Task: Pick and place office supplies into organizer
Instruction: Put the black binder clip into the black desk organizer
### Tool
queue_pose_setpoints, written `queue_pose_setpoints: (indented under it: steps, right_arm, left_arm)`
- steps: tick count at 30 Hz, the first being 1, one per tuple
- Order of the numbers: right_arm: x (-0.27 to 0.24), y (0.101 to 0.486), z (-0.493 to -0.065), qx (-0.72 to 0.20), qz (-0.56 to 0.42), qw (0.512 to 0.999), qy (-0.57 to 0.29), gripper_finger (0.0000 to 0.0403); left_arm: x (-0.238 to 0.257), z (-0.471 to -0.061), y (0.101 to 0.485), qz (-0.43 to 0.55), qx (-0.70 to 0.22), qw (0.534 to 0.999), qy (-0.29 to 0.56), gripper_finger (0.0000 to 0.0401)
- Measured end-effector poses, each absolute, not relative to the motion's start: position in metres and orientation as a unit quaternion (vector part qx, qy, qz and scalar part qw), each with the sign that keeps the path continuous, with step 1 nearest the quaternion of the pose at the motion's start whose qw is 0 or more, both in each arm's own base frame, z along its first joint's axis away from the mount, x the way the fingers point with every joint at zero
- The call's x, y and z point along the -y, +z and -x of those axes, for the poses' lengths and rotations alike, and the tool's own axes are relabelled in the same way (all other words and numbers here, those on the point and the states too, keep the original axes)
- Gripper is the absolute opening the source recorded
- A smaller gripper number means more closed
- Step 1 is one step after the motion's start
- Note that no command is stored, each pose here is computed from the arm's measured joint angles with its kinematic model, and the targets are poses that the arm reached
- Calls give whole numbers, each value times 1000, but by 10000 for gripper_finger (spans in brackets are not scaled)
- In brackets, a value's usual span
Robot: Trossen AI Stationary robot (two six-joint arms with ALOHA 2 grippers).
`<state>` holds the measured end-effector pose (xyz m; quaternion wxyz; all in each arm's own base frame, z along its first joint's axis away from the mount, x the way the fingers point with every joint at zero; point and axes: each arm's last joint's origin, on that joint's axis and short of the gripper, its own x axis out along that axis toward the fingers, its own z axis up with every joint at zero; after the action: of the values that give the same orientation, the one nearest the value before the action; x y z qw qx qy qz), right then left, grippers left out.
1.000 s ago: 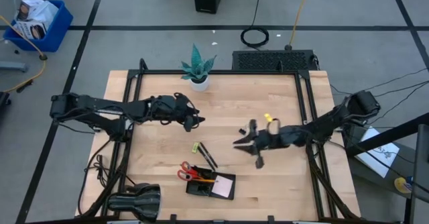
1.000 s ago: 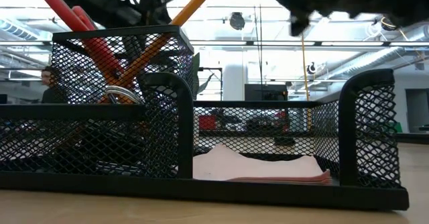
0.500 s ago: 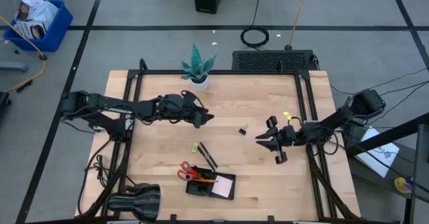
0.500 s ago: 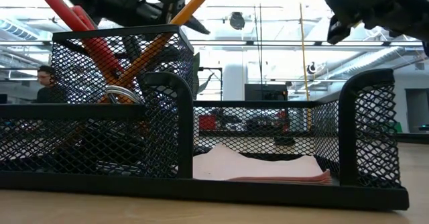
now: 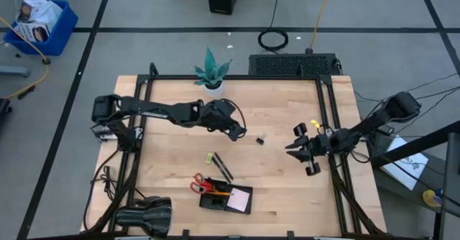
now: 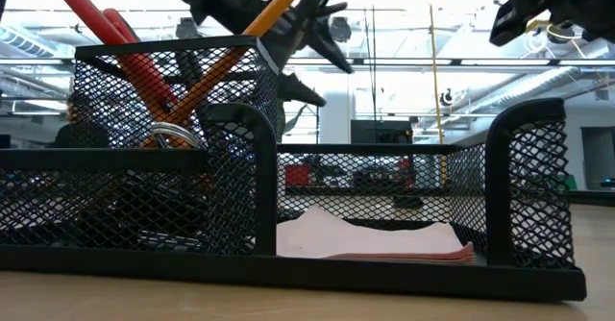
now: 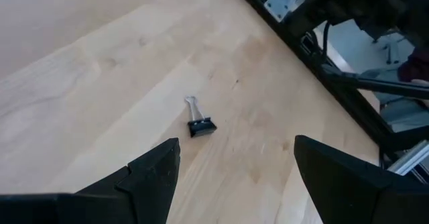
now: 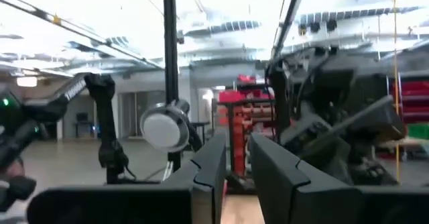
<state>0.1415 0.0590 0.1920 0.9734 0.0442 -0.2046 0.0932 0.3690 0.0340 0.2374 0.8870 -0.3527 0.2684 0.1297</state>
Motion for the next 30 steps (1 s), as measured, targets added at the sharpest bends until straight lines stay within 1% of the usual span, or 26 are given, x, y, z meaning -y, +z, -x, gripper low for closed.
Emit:
queue_pose_setpoints:
  steps: [3, 8, 15, 20, 23, 30]
  right_arm:
    - [-58, 194, -140, 206, -28, 975, 75, 64]
    - [-52, 204, -132, 237, -4, 971, 9, 64]
    - [-47, 203, -129, 201, 23, 977, -70, 64]
    - [-46, 212, -121, 232, 15, 970, -71, 64]
    - [-46, 208, -123, 208, 10, 975, -75, 64]
    - [-48, 197, -128, 155, 31, 985, -71, 64]
  left_arm:
    - [-35, -376, 233, 359, -267, 885, 129, 296]
    - [-36, -385, 227, 366, -265, 882, 130, 296]
    - [-36, -386, 225, 366, -265, 883, 129, 296]
    - [-36, -388, 227, 367, -251, 887, 123, 296]
    - [-36, -388, 227, 362, -251, 889, 123, 296]
    - [-29, -391, 232, 359, -225, 898, 116, 296]
